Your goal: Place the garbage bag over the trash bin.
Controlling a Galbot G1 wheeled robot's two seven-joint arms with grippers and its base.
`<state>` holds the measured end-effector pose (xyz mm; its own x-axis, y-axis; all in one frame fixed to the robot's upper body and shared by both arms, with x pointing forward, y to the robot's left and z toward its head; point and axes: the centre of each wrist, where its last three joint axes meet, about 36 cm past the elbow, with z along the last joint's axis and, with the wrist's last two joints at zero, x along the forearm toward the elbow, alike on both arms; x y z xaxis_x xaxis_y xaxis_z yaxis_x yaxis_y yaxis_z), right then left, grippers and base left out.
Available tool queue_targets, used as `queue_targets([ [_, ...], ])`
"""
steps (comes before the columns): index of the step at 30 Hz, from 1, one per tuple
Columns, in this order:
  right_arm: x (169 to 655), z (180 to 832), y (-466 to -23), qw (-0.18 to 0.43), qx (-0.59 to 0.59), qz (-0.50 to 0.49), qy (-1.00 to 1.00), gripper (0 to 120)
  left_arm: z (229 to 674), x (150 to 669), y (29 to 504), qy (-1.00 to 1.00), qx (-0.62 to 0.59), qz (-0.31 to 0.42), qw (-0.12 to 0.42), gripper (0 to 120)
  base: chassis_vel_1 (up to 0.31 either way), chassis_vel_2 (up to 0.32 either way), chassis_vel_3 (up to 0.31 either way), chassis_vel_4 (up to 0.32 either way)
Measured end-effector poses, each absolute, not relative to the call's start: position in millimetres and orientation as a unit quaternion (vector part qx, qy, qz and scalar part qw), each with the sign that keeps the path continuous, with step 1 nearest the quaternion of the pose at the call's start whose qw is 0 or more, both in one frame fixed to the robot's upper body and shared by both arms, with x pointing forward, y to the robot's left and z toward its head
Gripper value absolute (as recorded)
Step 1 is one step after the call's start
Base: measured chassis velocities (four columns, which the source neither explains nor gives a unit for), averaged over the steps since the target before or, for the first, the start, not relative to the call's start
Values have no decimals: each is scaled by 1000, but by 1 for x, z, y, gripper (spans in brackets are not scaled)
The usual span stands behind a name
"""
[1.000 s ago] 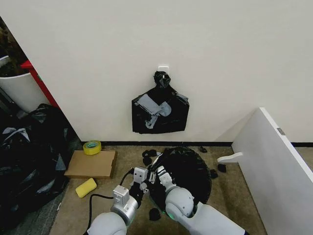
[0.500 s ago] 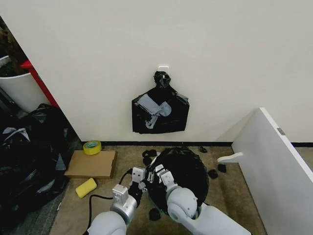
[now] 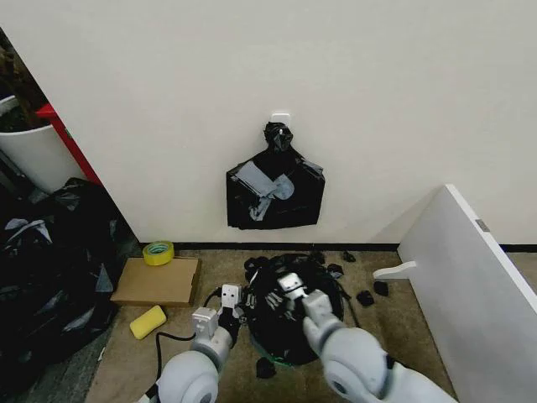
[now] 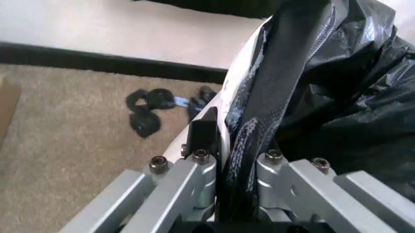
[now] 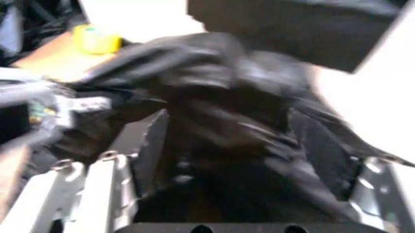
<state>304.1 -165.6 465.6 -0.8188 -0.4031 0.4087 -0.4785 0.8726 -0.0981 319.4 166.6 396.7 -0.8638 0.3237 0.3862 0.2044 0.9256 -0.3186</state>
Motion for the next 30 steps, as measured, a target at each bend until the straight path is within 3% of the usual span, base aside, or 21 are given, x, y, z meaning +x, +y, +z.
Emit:
queue_targets([
  [4, 302, 474, -178, 172, 218, 90, -956, 80, 399, 324, 172, -955, -121, 153, 225, 5, 0, 0, 0, 0],
  [8, 303, 489, -190, 133, 188, 67, -971, 98, 403, 320, 179, -943, -89, 197, 254, 5, 0, 0, 0, 0],
  [27, 286, 479, -177, 120, 153, 32, -980, 100, 387, 332, 186, -916, -30, 259, 306, 5, 0, 0, 0, 0],
  [30, 284, 479, -179, 120, 150, 31, -981, 100, 386, 333, 187, -917, -32, 255, 304, 15, 0, 0, 0, 0],
])
